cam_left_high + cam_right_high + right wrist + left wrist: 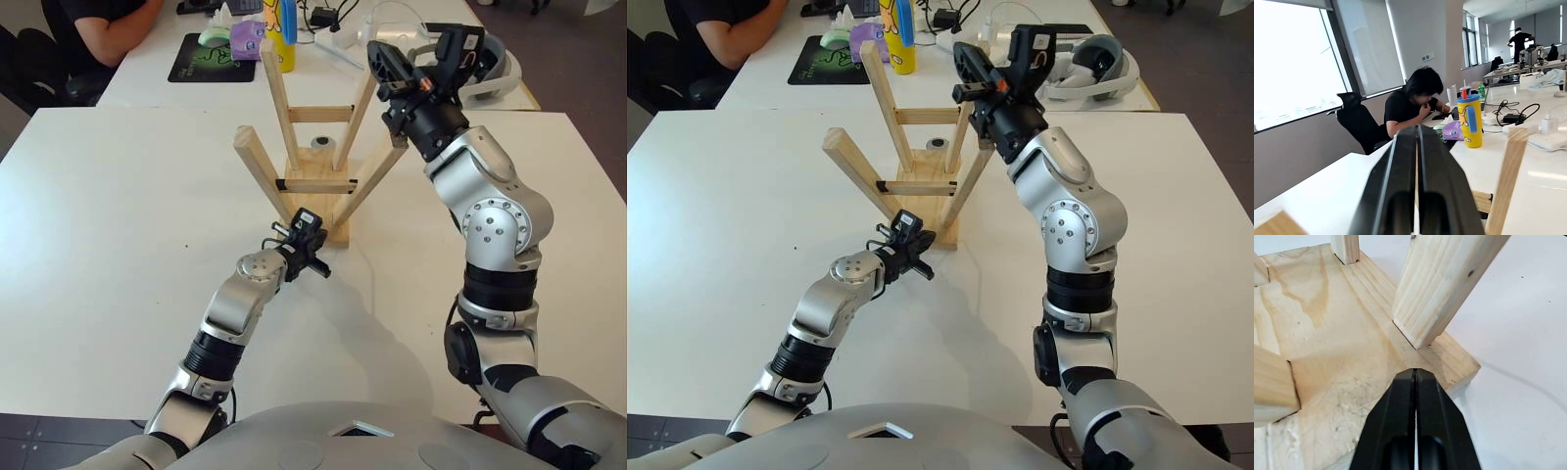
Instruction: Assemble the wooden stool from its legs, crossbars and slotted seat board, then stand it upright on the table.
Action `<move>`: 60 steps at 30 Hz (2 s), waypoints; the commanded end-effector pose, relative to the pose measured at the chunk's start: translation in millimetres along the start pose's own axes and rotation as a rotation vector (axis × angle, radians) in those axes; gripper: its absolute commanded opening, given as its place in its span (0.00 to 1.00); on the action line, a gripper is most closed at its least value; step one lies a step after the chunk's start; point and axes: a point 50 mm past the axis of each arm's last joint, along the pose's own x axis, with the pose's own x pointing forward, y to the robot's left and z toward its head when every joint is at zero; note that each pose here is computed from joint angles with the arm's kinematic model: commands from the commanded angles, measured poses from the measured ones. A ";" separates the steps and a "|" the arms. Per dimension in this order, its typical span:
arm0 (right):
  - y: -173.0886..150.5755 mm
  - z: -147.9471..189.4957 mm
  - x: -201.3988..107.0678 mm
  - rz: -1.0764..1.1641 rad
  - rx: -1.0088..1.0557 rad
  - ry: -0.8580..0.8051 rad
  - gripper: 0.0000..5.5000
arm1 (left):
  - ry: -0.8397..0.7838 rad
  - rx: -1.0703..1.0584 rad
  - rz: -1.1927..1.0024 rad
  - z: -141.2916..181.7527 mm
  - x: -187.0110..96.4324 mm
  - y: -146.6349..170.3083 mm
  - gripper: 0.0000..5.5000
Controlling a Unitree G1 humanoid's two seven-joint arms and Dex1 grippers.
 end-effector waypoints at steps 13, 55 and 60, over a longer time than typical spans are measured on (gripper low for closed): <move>-38.7 -13.9 -98.0 -0.562 -0.274 -0.081 0.00 | -0.480 0.191 -0.114 14.1 -96.0 -9.9 0.00; 14.3 -51.8 -72.9 -0.396 -0.250 0.179 0.00 | -0.663 0.132 0.559 83.6 -103.1 57.9 0.00; -15.9 -38.7 -90.7 -0.614 -0.305 0.145 0.00 | -0.599 0.114 0.710 66.5 -117.8 76.2 0.00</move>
